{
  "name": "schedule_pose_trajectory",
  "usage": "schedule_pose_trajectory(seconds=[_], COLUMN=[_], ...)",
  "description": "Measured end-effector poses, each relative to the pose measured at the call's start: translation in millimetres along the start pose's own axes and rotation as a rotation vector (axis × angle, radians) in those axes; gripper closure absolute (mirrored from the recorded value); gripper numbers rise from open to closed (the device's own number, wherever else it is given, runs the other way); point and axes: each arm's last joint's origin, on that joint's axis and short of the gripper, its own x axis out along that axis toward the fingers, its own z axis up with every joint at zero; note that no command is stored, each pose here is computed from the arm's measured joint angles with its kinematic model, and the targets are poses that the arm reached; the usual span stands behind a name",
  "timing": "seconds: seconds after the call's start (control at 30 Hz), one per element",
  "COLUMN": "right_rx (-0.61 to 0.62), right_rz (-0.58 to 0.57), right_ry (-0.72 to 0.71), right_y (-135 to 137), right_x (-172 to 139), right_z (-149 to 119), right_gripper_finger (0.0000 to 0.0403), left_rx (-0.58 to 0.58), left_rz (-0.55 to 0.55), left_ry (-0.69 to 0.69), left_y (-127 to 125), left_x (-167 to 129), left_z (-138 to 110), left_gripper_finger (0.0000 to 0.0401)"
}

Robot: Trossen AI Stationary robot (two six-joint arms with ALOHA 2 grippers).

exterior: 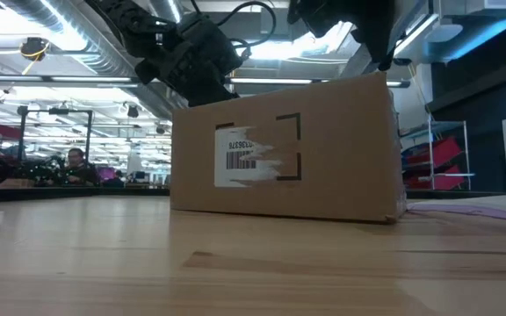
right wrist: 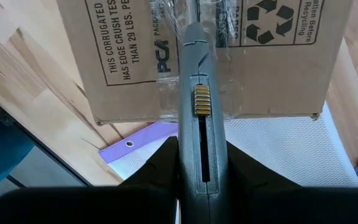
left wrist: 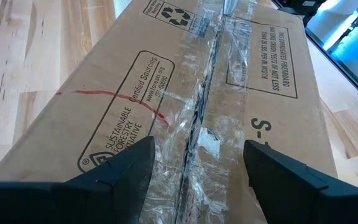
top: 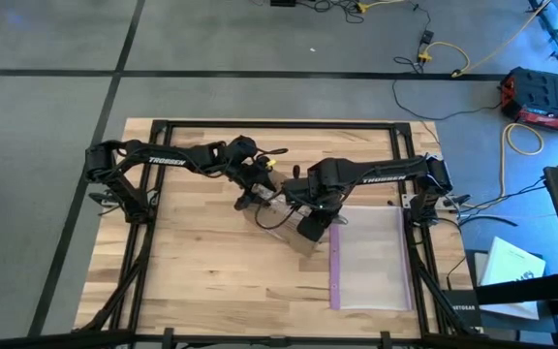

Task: Unpack boxes
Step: Open the cardboard box using the cutter

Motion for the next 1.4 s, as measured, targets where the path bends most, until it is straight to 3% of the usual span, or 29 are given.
schedule_pose_trajectory(seconds=[0.33,1.4], right_rx=[0.013,0.0], right_rz=[-0.034,0.033], right_ry=[0.024,0.086], right_y=[-1.7,5.2], right_x=[0.7,2.0], right_z=[-2.9,-8.9], right_gripper_finger=[0.0341,0.0341], left_rx=[0.005,0.024], left_rz=[0.001,0.005], left_ry=[-0.002,-0.001], left_y=[0.1,7.0], left_x=[0.1,-4.4], left_z=[0.2,-2.9], left_gripper_finger=[0.0164,0.0164])
